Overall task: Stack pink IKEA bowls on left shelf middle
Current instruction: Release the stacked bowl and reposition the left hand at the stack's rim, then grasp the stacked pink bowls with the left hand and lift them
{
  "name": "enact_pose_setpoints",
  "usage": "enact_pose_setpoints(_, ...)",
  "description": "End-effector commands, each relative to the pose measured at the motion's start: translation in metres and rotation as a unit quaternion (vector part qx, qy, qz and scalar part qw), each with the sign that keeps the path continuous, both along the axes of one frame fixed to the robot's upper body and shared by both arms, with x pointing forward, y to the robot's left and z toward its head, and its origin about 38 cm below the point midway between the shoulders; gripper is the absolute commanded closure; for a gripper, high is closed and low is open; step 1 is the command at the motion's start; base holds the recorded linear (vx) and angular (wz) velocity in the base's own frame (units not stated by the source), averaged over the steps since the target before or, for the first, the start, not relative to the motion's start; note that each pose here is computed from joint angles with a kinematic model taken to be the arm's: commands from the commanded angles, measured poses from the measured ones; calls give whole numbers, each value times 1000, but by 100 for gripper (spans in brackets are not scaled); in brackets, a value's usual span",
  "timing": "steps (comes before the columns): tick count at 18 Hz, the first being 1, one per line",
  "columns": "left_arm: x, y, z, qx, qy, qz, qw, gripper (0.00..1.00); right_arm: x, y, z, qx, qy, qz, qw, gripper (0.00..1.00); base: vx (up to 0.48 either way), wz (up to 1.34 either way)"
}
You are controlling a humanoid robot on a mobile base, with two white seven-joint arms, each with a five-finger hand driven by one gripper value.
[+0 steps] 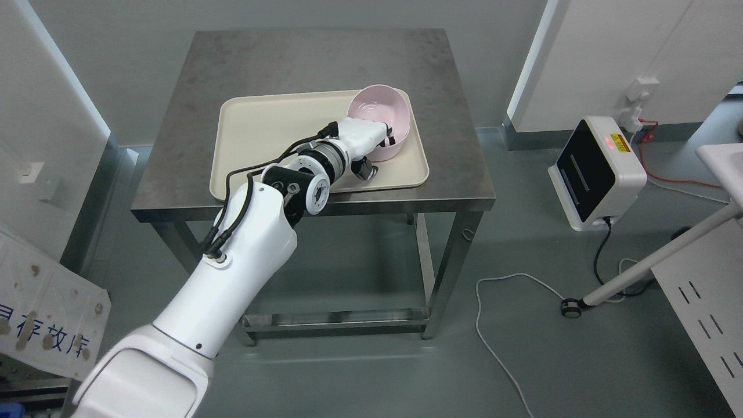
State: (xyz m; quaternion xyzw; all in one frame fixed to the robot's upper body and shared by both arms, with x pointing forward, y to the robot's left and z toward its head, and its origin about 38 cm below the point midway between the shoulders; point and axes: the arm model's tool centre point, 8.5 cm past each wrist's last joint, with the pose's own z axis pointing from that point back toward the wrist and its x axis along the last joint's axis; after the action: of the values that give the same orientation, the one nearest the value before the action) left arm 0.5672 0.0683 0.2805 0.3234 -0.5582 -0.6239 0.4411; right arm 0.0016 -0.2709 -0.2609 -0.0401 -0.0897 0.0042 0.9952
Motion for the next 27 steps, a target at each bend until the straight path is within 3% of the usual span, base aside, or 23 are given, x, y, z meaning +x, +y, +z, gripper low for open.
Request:
enact_pose_setpoints(1,9,28,4,-27,6,10,1000,81,0,-12,1,-11,0,-1,1000,0,0,0)
enact_pose_setpoints(7,13,47,17,-67,-3,6,998,94,0,-12,1,-11,0,-1,1000,0,0,0)
enact_pose_setpoints(12,11,68,31,-114,-23,3,993,95,0,-12,1,-11,0,-1,1000,0,0,0)
enact_pose_setpoints(27,-62,111,64,-143,-198,-127,961,96,0,-12,1,-11,0,-1,1000,0,0,0)
